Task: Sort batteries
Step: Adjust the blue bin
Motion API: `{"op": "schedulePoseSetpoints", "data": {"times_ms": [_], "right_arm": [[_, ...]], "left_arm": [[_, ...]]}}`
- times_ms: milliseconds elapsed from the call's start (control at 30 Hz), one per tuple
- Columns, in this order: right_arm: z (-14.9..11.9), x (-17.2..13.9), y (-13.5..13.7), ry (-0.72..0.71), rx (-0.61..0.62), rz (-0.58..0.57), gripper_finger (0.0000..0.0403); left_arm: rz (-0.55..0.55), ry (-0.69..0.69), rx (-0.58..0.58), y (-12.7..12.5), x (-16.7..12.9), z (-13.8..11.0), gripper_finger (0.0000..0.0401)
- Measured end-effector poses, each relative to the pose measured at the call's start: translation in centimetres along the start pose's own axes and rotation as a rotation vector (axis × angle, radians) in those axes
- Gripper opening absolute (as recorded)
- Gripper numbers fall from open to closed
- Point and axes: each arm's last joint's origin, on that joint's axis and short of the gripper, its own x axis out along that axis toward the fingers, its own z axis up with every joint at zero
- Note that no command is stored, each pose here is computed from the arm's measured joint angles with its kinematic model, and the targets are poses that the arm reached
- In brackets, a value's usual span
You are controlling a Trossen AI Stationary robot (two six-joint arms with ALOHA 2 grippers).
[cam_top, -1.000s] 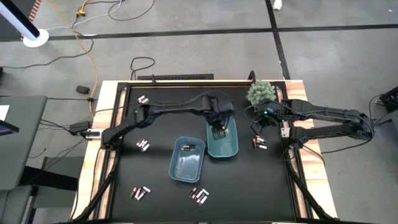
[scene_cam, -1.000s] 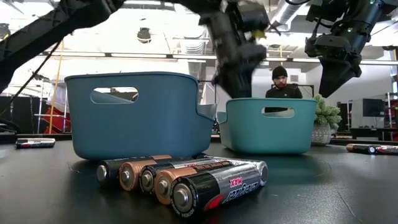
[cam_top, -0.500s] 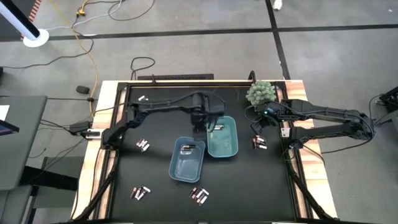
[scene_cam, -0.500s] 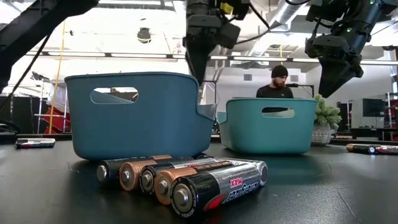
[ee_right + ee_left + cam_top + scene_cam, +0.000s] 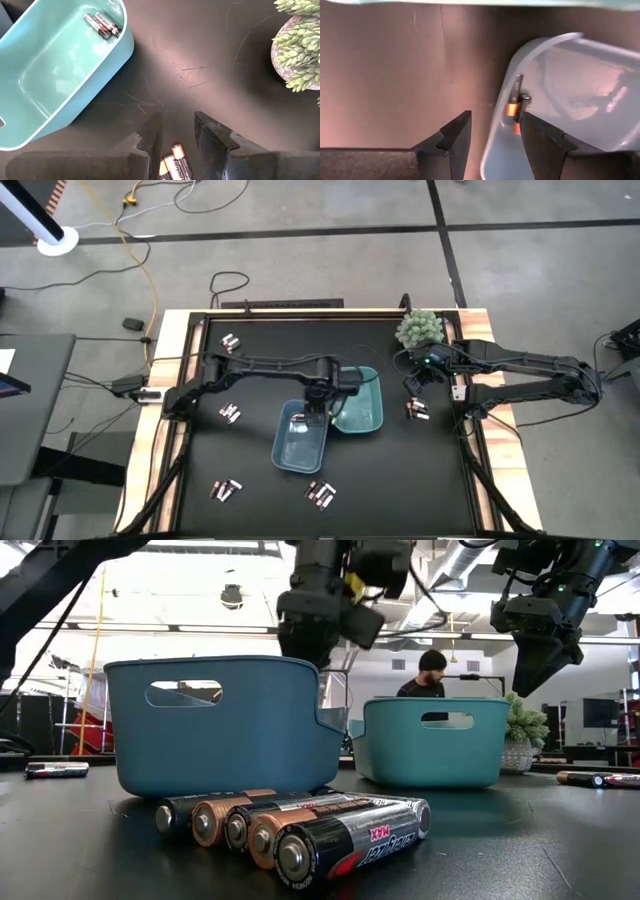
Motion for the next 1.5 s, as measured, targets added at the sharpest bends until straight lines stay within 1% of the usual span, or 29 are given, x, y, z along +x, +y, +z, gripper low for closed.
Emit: {"op": "schedulePoseSetpoints", "data": {"times_ms": [200,300,400,567,600,700,800,967,1067,1133,1200,1300,1500], "right_arm": [[0.0,0.0,0.0,0.0,-0.006,0.0,0.0127],[0.0,0.0,0.0,0.0,-0.008,0.0,0.0127],[0.0,0.0,0.0,0.0,-0.008,0.0,0.0127],[0.1,0.0,0.0,-0.004,-0.005,0.001,0.0127],[0.1,0.0,0.0,-0.006,-0.005,0.002,0.0127],[0.2,0.0,0.1,-0.016,-0.003,0.008,0.0127],[0.4,0.0,0.2,-0.04,0.0,0.022,0.0127],[0.8,0.0,0.2,-0.076,0.022,0.036,0.0127],[1.1,0.0,0.0,-0.092,0.045,0.032,0.0127],[1.4,0.0,-0.3,-0.104,0.064,0.026,0.0127],[1.5,0.1,-0.6,-0.107,0.085,0.016,0.0127],[1.6,0.1,-0.9,-0.11,0.123,0.005,0.0127],[1.8,0.1,-1.2,-0.113,0.146,-0.006,0.0127]], "left_arm": [[0.0,0.075,0.037,0.0,3.3,-0.5,0.0161],[0.007,0.091,0.055,-0.1,4.6,-0.6,0.0146],[0.013,0.097,0.069,0.0,5.3,-0.7,0.011],[0.01,0.095,0.076,1.0,5.6,-0.7,0.0019],[0.006,0.102,0.075,1.3,5.7,-0.8,0.0011],[-0.001,0.123,0.073,2.4,5.8,-1.0,0.0006],[-0.006,0.128,0.069,4.0,5.4,-1.4,0.0003],[0.005,0.069,0.031,8.2,3.6,-2.3,0.0002],[0.0,0.062,0.004,10.6,3.3,-3.0,0.0002],[-0.018,0.063,-0.006,11.8,3.4,-3.4,0.0001],[-0.04,0.059,-0.005,12.4,3.5,-3.5,0.0001],[-0.082,0.027,-0.001,12.5,3.6,-3.3,0.0001],[-0.124,0.032,-0.021,11.5,3.9,-2.9,0.0001]]}}
